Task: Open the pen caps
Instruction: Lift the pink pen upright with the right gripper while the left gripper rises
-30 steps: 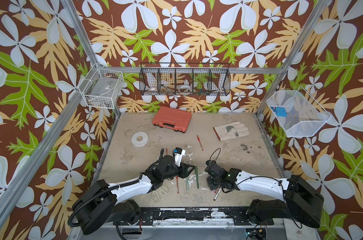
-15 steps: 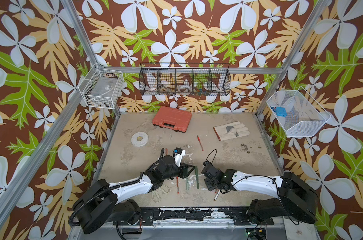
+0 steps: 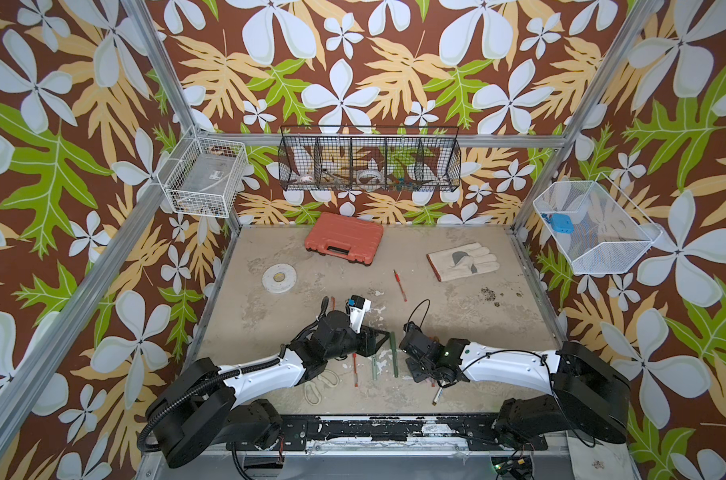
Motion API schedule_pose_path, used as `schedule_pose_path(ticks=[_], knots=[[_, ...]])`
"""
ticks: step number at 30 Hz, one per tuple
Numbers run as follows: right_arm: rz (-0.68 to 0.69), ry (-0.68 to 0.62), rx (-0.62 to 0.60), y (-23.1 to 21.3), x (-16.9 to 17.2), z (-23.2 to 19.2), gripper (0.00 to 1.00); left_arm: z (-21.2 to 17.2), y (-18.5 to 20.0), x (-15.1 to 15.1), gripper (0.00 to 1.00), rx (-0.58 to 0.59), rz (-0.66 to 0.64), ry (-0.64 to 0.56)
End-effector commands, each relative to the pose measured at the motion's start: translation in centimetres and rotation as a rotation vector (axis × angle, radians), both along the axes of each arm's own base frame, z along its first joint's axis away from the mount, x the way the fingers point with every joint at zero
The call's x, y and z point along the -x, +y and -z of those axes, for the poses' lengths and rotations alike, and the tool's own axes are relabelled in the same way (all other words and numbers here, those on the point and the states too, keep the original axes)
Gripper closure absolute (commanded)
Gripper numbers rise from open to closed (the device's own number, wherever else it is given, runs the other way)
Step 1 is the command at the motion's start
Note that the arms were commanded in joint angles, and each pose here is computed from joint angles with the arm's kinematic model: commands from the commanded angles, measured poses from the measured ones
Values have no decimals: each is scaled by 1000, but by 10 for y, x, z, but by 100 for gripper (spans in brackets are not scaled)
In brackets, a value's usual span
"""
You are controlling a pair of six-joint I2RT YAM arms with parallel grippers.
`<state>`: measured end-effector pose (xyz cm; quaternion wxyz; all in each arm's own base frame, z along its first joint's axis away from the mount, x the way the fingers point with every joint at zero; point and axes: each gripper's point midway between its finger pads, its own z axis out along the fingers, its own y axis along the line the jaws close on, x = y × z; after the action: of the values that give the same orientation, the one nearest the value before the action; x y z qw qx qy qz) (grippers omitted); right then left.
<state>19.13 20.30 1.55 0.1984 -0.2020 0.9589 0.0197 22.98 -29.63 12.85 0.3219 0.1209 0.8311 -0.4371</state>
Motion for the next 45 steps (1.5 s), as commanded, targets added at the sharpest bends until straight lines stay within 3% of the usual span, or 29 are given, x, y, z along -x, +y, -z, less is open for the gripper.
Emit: schedule_pose_path(ticks=[1,8,15,24,33,42,45], knots=[[3,21,36,-8,5,4,86,-4,-1,-2,54,14,-8,-13],[-6,-35,-37,6,-5,-20,90,-16,0,1,53,85,-13,-18],[-36,-133,-148,23,-17,-66,91,-41,15,1,48,150,-58,-101],[-168,-262,-340,44,-17,-123,92,-69,31,2,46,293,-64,-145],[-320,-404,-463,64,-16,-173,92,-122,48,10,44,402,-90,-308],[-375,-563,-540,77,-27,-239,92,-177,49,-21,44,418,-220,-326],[-400,-634,-577,79,-31,-266,92,-193,41,-24,44,431,-184,-364]])
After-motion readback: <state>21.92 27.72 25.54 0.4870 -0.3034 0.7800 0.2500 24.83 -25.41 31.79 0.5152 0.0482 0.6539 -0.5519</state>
